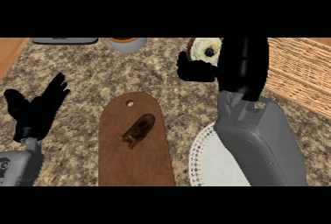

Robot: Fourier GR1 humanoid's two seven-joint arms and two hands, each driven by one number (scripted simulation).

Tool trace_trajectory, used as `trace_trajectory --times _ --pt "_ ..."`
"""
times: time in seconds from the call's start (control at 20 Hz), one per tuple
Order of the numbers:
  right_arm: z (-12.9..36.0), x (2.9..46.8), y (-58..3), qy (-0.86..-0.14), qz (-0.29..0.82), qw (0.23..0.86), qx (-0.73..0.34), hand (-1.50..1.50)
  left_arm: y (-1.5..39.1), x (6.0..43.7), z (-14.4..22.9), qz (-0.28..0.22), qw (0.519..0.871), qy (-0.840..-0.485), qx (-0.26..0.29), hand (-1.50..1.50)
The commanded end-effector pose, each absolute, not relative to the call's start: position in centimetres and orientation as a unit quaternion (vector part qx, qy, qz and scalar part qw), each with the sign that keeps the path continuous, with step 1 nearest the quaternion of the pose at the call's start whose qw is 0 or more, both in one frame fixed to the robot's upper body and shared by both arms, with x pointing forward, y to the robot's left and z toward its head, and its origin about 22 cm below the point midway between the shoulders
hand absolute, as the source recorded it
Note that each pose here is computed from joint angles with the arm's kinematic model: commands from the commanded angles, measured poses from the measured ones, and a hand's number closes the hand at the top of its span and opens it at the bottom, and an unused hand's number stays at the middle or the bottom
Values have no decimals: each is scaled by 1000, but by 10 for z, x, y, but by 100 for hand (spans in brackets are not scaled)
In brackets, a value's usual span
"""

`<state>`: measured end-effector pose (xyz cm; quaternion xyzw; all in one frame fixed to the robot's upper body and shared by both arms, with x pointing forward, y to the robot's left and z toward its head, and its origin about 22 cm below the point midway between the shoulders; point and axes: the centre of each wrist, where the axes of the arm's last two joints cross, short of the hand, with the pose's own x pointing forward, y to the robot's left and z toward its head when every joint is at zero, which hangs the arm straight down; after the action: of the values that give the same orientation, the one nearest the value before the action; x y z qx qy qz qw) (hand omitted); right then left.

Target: Pick the cupcake from the placemat and place it in the basket

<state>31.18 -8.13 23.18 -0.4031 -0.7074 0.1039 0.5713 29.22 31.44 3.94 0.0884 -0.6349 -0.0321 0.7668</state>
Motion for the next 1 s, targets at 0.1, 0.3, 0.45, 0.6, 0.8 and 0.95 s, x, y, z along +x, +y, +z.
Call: trace_trajectory --times 0.1,0.3,0.45,0.6,0.8,0.95 --pt "266 343 -115 -685 61 566 -455 150 311 300 43 -37 765 -638 86 0" --pt "268 367 -144 -642 56 566 -515 150 323 289 38 -40 764 -638 88 0" --pt "255 381 -164 -619 49 564 -544 150 315 292 39 -35 760 -643 89 0" --pt "264 396 -181 -614 51 569 -544 150 325 293 40 -35 760 -642 93 0" --pt "252 389 -231 -616 42 571 -542 150 291 293 27 -35 763 -640 79 0" --pt "209 387 -250 -608 68 562 -557 150 318 295 24 -34 760 -643 87 0"
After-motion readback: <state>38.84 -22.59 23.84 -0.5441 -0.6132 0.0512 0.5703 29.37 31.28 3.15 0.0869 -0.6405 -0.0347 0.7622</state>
